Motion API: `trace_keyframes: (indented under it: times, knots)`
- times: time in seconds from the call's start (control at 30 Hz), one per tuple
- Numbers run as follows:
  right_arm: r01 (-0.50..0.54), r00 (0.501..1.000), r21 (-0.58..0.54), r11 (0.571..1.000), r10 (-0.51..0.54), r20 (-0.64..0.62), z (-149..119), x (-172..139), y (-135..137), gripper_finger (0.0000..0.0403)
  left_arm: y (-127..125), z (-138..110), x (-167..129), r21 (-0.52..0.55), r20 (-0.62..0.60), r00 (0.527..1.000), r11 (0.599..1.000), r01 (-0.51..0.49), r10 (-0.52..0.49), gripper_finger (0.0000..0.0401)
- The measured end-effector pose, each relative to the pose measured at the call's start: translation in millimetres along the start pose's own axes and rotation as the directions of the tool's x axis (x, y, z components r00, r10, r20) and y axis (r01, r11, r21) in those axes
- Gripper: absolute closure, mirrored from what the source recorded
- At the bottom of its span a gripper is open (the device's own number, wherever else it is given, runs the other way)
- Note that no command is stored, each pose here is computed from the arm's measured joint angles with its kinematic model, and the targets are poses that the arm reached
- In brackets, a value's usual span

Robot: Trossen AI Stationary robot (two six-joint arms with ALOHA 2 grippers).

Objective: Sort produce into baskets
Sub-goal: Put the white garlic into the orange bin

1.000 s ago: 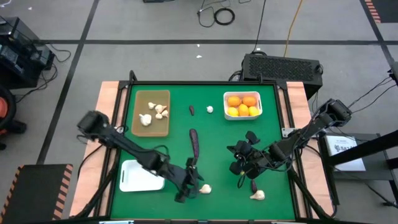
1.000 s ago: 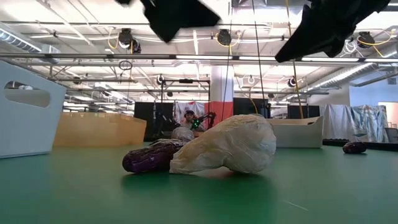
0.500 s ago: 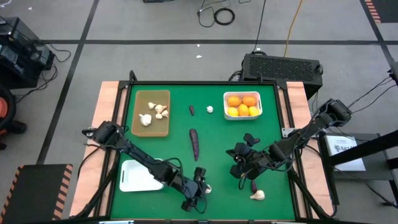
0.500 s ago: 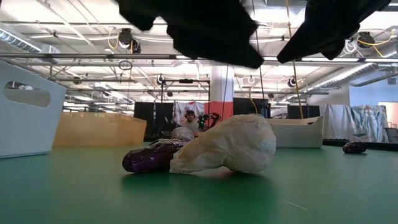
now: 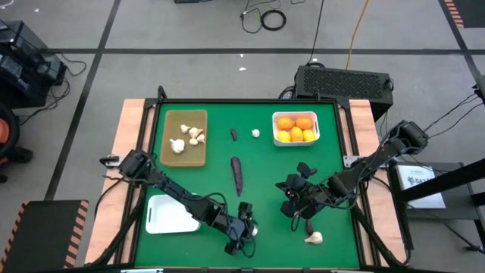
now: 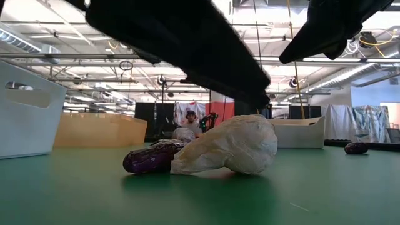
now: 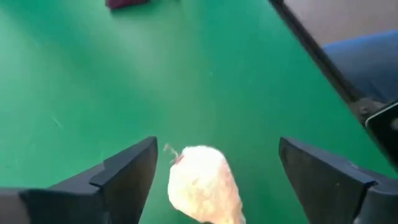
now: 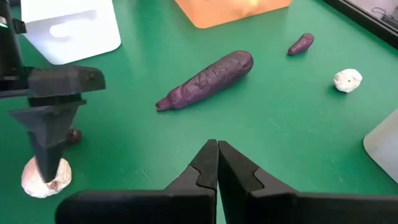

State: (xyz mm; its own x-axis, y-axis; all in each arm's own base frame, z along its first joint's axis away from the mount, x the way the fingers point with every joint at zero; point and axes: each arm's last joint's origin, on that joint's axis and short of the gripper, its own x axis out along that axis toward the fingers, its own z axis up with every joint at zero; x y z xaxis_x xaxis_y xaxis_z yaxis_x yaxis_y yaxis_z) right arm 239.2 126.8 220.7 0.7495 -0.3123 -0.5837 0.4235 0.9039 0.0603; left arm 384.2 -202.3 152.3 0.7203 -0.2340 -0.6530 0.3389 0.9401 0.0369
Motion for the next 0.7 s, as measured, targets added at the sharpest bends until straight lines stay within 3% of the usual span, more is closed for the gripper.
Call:
trace_keyframes:
  times: [0.57,0.7]
  knots:
    - [0.011,1.000,-0.008,1.000,-0.011,-0.001,-0.6,0.0,-0.9,0.0403,19.7,-15.5,16.3,-0.060,-0.081,0.996,0.998,0.033,-0.038,0.0056]
    - [0.012,1.000,-0.008,1.000,-0.012,-0.001,-0.6,-0.1,-0.9,0.0403,20.4,-15.4,16.2,-0.054,-0.081,0.996,0.998,0.039,-0.043,0.0070]
